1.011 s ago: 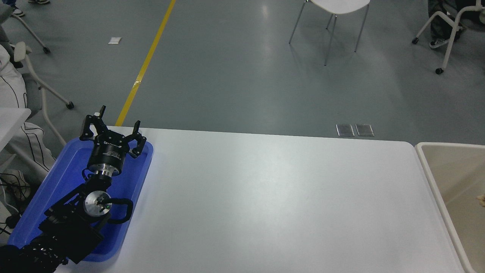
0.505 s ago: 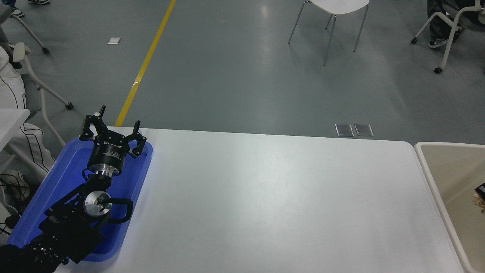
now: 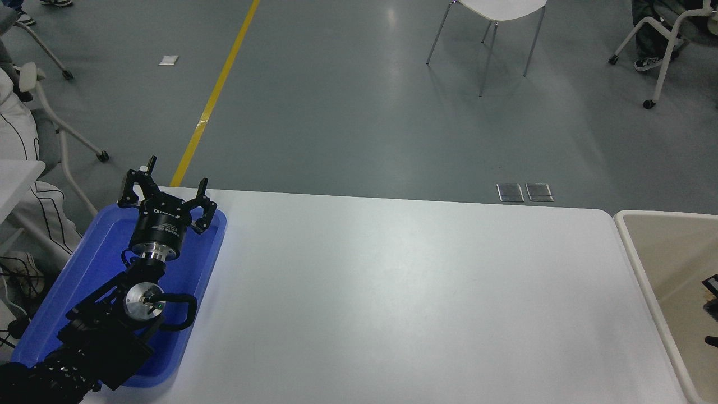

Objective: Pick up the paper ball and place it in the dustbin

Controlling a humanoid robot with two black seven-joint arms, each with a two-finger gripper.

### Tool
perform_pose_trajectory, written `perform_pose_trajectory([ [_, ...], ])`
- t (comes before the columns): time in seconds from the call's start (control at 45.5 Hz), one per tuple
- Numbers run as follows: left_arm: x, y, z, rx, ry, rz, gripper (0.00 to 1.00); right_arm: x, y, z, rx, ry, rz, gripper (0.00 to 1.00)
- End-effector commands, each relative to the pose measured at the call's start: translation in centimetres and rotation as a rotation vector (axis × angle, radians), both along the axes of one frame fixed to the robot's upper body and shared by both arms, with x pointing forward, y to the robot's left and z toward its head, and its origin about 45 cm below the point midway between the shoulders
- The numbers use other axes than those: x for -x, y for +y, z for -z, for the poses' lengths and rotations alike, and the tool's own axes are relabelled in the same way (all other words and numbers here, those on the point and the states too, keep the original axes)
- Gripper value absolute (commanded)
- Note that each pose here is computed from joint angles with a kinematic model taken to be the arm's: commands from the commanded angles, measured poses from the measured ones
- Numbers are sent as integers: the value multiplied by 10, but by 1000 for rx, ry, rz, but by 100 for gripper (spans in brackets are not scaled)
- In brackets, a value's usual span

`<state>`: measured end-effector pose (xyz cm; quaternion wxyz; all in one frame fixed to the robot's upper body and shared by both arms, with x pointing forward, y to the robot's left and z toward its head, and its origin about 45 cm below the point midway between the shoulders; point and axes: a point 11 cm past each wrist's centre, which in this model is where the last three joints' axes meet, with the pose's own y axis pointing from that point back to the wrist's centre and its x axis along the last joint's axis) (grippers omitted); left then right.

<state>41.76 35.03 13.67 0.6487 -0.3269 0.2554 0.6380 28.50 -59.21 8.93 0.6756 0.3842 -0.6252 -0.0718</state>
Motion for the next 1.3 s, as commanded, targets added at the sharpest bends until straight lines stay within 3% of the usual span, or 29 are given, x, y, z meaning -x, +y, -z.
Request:
perform_pose_trajectory([
  [0.0, 0, 0, 0, 0, 0, -1, 100, 0, -2, -2, 39, -10, 2, 7],
  [0.066, 0, 0, 0, 0, 0, 0, 100, 0, -3, -3, 55, -3, -7, 35],
  [0.22, 0, 0, 0, -1, 0, 1, 100, -1, -9, -10, 99, -29, 2, 87],
  [0.593, 0, 0, 0, -1, 0, 1, 100, -6, -7, -13, 96, -50, 6, 90],
  [0.967, 0, 0, 0, 0, 0, -1, 100, -28, 3, -24, 61, -104, -2, 99],
  [1.165, 0, 0, 0, -1, 0, 1, 100, -28, 8, -31, -149, -218, 86, 100],
  [1.275, 0, 0, 0, 0, 1, 1, 100, -42, 23, -43, -293, -334, 122, 100],
])
